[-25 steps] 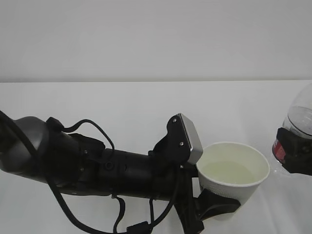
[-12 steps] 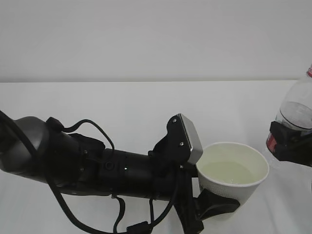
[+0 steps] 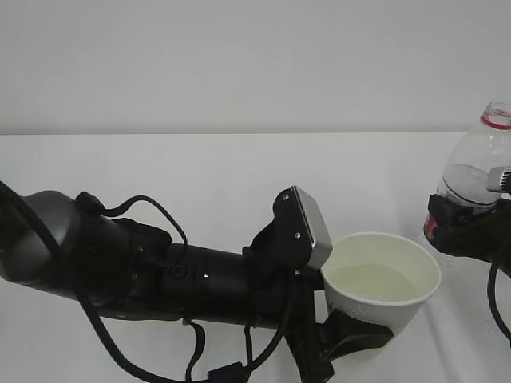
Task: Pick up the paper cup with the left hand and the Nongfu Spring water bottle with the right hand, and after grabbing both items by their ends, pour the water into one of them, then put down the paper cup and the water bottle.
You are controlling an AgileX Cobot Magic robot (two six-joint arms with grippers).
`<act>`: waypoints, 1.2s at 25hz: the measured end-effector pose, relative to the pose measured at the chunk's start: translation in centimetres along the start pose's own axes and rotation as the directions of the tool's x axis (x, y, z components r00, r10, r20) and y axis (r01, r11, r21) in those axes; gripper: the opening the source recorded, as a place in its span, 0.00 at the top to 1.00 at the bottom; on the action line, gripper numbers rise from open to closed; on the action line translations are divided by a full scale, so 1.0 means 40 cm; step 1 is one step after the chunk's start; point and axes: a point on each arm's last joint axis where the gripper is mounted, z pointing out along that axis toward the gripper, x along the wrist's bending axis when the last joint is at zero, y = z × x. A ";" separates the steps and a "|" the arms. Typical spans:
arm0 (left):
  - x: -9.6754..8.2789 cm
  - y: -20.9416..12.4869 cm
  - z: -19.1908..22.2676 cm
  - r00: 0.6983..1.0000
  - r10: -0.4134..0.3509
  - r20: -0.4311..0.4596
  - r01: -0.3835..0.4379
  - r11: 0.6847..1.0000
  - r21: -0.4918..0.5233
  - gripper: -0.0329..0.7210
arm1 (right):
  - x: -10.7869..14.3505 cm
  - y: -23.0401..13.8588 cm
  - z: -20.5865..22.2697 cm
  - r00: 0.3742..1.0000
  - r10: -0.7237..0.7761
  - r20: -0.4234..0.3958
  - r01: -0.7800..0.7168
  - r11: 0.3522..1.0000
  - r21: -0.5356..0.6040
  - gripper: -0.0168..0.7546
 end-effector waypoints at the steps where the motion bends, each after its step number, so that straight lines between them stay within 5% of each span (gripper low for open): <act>1: 0.000 0.000 0.000 1.000 0.000 0.000 0.000 1.000 0.000 0.31 | 0.000 -0.003 0.004 1.000 0.002 0.000 -0.002 1.000 0.004 0.35; 14: 0.000 0.000 0.000 1.000 -0.001 -0.001 0.001 1.000 -0.001 0.31 | -0.001 -0.012 0.011 1.000 0.003 0.002 -0.003 1.000 0.017 0.34; 21: 0.000 0.000 0.000 1.000 -0.001 -0.001 0.001 1.000 -0.001 0.31 | -0.001 -0.010 0.011 1.000 0.013 0.002 -0.013 1.000 0.008 0.20; 30: 0.000 0.000 0.000 1.000 -0.001 -0.001 0.001 1.000 -0.001 0.31 | 0.000 -0.006 0.012 1.000 0.031 -0.003 -0.031 0.999 -0.007 0.18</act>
